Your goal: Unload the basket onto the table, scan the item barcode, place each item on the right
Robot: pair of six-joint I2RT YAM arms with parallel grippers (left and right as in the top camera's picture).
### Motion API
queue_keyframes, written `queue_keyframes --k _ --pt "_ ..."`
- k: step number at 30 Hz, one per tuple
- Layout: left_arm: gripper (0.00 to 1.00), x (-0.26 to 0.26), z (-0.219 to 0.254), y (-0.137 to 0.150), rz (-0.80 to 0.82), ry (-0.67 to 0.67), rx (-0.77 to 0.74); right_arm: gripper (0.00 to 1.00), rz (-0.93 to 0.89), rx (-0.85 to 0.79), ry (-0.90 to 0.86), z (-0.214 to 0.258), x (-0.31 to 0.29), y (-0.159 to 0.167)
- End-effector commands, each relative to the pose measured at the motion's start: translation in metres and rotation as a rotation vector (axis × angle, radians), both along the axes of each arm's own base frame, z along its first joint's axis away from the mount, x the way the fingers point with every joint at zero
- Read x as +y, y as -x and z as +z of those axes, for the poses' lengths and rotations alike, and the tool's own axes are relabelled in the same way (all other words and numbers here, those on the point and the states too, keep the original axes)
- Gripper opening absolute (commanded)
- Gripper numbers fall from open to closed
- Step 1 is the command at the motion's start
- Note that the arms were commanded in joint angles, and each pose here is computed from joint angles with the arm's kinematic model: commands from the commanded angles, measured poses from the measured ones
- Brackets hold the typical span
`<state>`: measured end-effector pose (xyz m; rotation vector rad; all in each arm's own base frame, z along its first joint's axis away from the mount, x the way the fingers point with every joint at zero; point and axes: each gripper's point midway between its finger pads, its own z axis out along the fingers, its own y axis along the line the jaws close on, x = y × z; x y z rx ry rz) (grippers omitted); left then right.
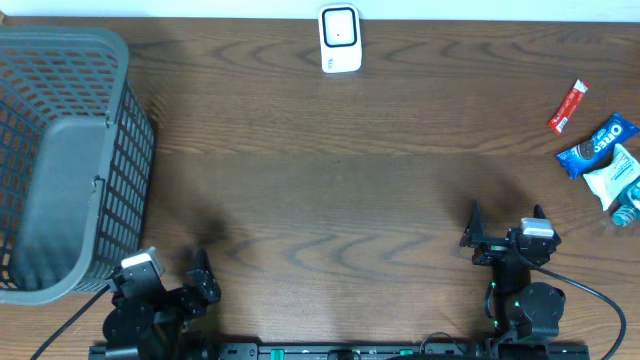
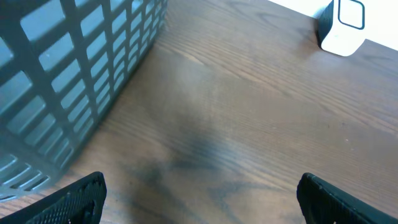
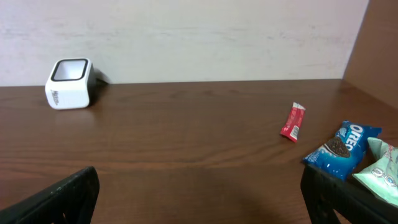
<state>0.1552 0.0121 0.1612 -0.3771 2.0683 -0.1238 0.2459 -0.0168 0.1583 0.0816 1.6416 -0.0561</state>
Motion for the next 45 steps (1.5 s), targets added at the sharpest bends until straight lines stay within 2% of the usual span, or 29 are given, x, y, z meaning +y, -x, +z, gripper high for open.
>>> queue_keyframes --k 1,8,13,21,31,35,45 --pt "0.98 0.003 0.008 -0.01 0.008 -0.016 -0.055 0.99 0.002 -0.003 0.012 0.0 0.001 0.0" --pt "0.98 0.001 0.005 -0.062 -0.03 -0.034 -0.262 0.99 0.002 -0.003 0.012 0.0 0.001 0.0" --pt "0.98 -0.001 0.003 -0.082 -0.07 -0.1 -0.387 0.99 0.002 -0.003 0.012 0.0 0.001 0.0" --pt "0.98 -0.008 -0.024 -0.086 -0.132 -0.18 -0.339 0.99 0.002 -0.003 0.012 0.0 0.001 0.0" --pt "0.98 -0.008 -0.023 -0.087 -0.143 -0.212 -0.35 0.99 0.002 -0.003 0.012 0.0 0.001 0.0" --pt "0.98 -0.017 -0.021 -0.089 -0.212 -0.272 -0.381 0.99 0.002 -0.003 0.012 0.0 0.001 0.0" --pt "0.98 -0.027 -0.022 -0.088 -0.247 -0.248 -0.385 0.99 0.002 -0.003 0.012 0.0 0.001 0.0"
